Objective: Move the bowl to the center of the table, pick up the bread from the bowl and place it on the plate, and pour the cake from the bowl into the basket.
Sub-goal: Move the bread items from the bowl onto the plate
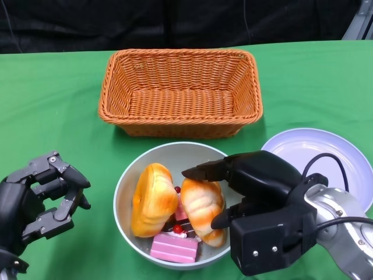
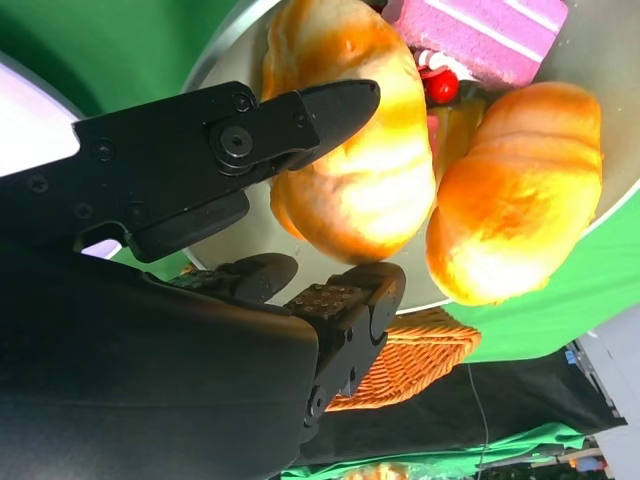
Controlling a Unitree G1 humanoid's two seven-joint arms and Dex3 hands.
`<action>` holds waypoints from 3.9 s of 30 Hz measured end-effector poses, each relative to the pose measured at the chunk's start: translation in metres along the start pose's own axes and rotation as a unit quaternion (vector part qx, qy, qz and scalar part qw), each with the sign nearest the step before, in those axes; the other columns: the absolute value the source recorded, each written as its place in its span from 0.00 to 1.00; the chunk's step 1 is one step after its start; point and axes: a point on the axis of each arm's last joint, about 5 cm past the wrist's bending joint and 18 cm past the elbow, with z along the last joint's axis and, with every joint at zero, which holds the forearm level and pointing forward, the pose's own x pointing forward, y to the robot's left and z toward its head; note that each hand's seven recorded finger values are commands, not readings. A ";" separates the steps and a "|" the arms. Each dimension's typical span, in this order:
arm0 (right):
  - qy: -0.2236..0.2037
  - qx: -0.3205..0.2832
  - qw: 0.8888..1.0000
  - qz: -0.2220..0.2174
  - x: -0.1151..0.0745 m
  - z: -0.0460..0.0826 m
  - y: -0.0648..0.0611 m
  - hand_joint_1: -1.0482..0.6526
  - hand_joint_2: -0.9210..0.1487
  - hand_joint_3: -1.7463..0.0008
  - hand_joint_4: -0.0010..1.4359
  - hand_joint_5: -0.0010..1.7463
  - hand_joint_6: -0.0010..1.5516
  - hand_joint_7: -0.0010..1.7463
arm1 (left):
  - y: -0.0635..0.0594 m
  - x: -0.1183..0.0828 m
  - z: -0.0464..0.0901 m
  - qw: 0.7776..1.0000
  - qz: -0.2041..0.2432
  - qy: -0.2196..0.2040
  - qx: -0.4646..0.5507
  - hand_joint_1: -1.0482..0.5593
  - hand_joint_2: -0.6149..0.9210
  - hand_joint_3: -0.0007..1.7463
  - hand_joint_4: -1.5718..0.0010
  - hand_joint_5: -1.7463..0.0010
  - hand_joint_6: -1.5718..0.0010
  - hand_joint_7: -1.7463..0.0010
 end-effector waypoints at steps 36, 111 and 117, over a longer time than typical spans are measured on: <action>0.029 -0.077 0.987 0.137 0.041 0.024 0.013 0.19 0.02 0.99 0.21 0.03 0.30 0.02 | 0.000 -0.002 -0.003 1.000 -0.005 0.001 0.014 0.67 0.82 0.59 0.54 0.04 0.53 0.19; 0.245 0.181 0.895 -0.326 -0.094 -0.074 -0.013 0.65 0.00 0.92 0.53 0.83 0.63 0.41 | 0.005 0.000 -0.006 1.000 -0.006 0.001 0.025 0.67 0.84 0.53 0.53 0.05 0.52 0.21; 0.276 0.165 0.902 -0.287 -0.090 -0.088 0.004 0.66 0.00 0.92 0.53 0.82 0.66 0.36 | 0.006 0.000 -0.007 1.000 -0.003 0.005 0.024 0.67 0.84 0.53 0.52 0.06 0.51 0.22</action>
